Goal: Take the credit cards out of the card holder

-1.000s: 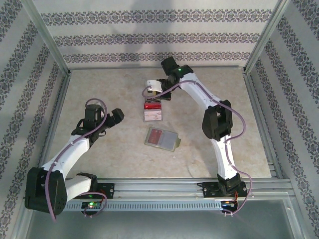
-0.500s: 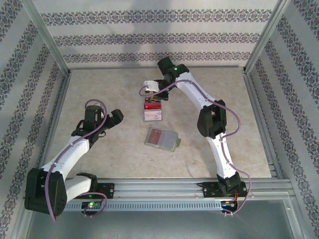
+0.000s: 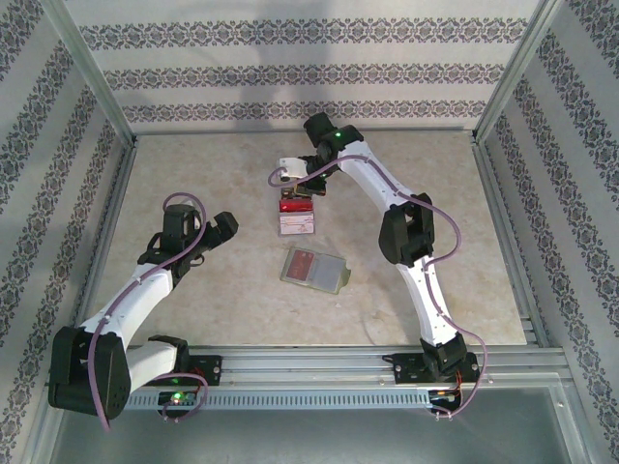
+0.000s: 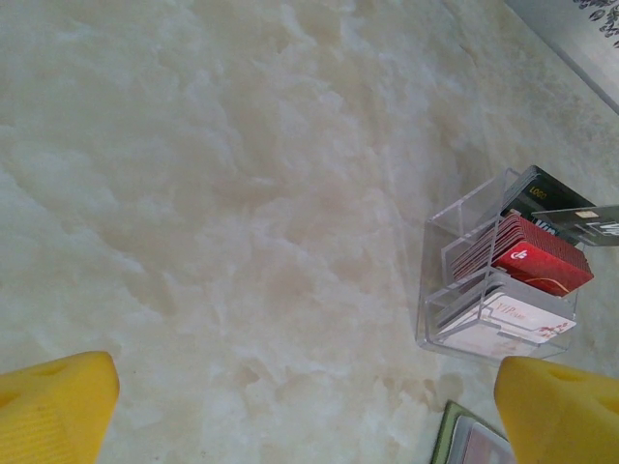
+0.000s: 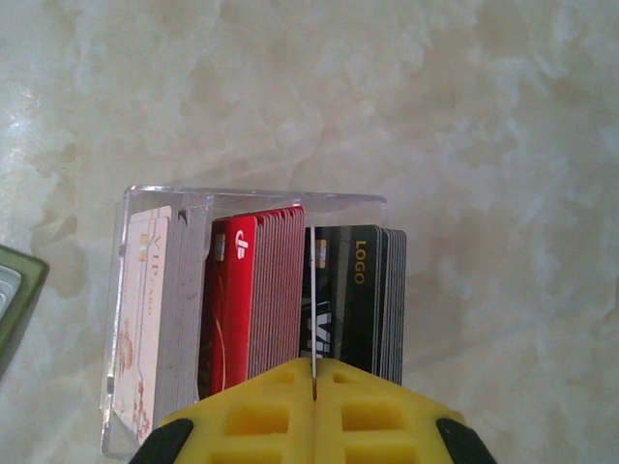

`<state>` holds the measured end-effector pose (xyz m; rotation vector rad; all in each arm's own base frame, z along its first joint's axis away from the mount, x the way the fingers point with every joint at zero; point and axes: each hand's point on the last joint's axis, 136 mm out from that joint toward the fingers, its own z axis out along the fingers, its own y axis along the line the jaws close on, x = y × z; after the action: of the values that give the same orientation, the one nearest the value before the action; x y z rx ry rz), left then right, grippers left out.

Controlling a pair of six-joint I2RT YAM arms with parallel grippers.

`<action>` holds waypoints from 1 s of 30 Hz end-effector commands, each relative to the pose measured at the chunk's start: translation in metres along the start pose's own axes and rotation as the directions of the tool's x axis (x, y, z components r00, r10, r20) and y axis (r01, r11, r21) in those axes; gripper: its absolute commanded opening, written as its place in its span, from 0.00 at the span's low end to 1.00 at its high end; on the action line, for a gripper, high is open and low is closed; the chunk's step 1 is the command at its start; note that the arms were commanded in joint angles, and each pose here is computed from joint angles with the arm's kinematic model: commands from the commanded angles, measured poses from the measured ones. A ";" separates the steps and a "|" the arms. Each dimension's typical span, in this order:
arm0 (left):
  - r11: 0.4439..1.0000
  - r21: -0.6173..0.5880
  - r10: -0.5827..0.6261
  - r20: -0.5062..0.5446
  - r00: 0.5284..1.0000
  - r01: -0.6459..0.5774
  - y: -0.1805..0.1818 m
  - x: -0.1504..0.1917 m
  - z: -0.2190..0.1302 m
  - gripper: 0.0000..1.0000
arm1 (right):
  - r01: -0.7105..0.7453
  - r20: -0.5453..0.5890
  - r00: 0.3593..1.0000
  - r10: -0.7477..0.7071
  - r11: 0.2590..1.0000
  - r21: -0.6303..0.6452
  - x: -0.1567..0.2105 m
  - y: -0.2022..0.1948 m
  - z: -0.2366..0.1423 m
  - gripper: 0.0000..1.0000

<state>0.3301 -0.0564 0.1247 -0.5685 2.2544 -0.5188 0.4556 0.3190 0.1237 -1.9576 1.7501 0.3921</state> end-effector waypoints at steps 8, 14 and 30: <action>1.000 -0.023 -0.015 -0.011 1.000 0.015 0.007 0.001 0.003 1.00 | -0.027 -0.030 0.999 0.027 1.000 0.010 0.003 -0.006 0.019 0.00; 1.000 -0.021 -0.020 -0.017 1.000 0.020 0.007 0.002 0.005 1.00 | -0.032 -0.036 0.999 0.033 0.999 0.028 0.004 -0.012 0.025 0.00; 1.000 -0.015 -0.021 -0.025 0.999 0.021 0.007 0.003 0.006 1.00 | -0.018 -0.042 0.999 0.020 0.999 0.050 0.000 -0.015 0.023 0.20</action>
<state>0.3301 -0.0576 0.1149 -0.5759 2.2861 -0.5172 0.4715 0.3257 0.1024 -1.9336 1.8051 0.3274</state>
